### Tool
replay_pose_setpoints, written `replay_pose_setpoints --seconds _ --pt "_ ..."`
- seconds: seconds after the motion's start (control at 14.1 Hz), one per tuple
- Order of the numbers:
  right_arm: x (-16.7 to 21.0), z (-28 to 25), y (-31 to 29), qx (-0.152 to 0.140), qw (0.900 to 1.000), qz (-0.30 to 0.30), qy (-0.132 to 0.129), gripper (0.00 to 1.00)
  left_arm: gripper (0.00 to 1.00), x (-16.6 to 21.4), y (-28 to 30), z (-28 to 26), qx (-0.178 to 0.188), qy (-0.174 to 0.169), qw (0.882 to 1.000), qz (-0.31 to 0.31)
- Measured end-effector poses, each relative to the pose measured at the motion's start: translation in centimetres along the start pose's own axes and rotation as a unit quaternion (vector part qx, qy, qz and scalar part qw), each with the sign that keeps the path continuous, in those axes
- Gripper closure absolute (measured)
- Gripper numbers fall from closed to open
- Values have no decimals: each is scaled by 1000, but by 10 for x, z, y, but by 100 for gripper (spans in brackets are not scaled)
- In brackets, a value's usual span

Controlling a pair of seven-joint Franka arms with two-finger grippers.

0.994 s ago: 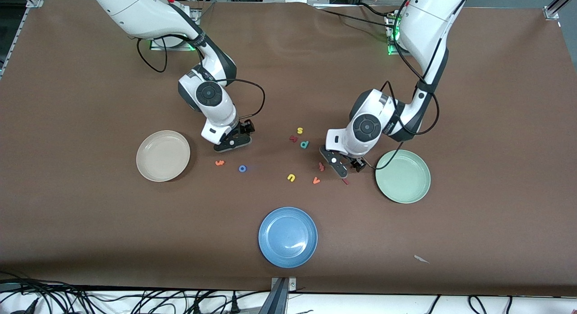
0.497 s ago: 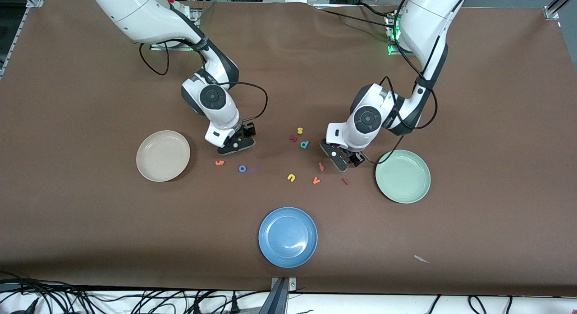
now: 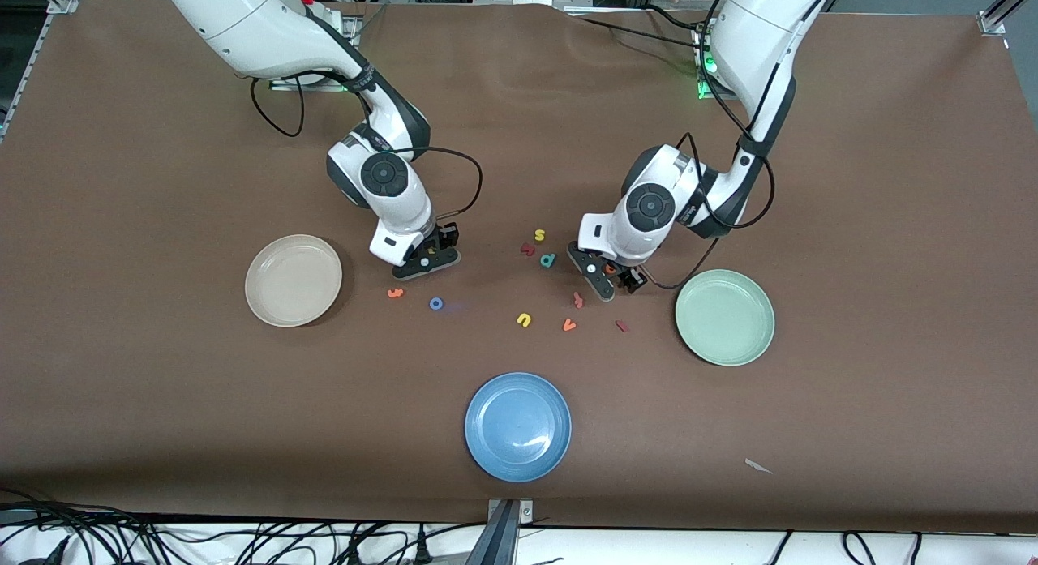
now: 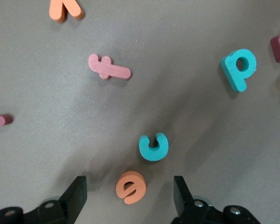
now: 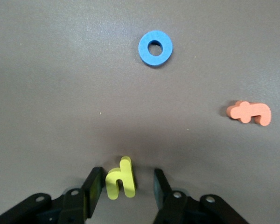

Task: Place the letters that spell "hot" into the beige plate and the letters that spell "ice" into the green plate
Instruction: 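Grasp the yellow letter with the right gripper while the left gripper grasps orange letter, then drop the yellow letter on the white plate while the left gripper drops orange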

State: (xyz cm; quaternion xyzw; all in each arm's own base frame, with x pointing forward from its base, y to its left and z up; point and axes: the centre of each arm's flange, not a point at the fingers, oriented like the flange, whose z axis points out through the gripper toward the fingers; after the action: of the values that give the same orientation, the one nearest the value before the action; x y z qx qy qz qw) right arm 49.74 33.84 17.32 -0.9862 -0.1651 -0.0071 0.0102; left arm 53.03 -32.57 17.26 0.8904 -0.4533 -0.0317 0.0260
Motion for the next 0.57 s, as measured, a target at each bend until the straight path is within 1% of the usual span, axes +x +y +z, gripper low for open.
replay_pose_setpoints --seconds 0.07,0.14,0.21,0.28,0.35,0.43,0.5,0.57 --pt "0 0 0 0 1000 -1 0 52 19 -3 0 4 2 4 1000 0" --pt "0 -1 -1 0 1000 -1 1 58 19 -6 0 7 4 9 1000 -1" --pt "0 -1 -1 -1 1000 -1 0 58 19 -7 1 8 7 13 1000 -1" --pt "1 -1 -1 -1 1000 -2 1 62 26 -7 0 8 8 15 1000 -1" --pt "1 -1 -2 -1 1000 -2 0 62 36 -7 0 5 9 16 1000 0" --pt "1 -2 -2 -2 1000 -3 0 67 49 -6 0 3 9 18 1000 1" --pt "1 -2 -2 -3 1000 -3 0 67 59 -5 1 2 10 19 1000 1" --pt "1 -3 -3 -3 1000 -4 0 72 70 -5 2 -1 10 20 1000 2"
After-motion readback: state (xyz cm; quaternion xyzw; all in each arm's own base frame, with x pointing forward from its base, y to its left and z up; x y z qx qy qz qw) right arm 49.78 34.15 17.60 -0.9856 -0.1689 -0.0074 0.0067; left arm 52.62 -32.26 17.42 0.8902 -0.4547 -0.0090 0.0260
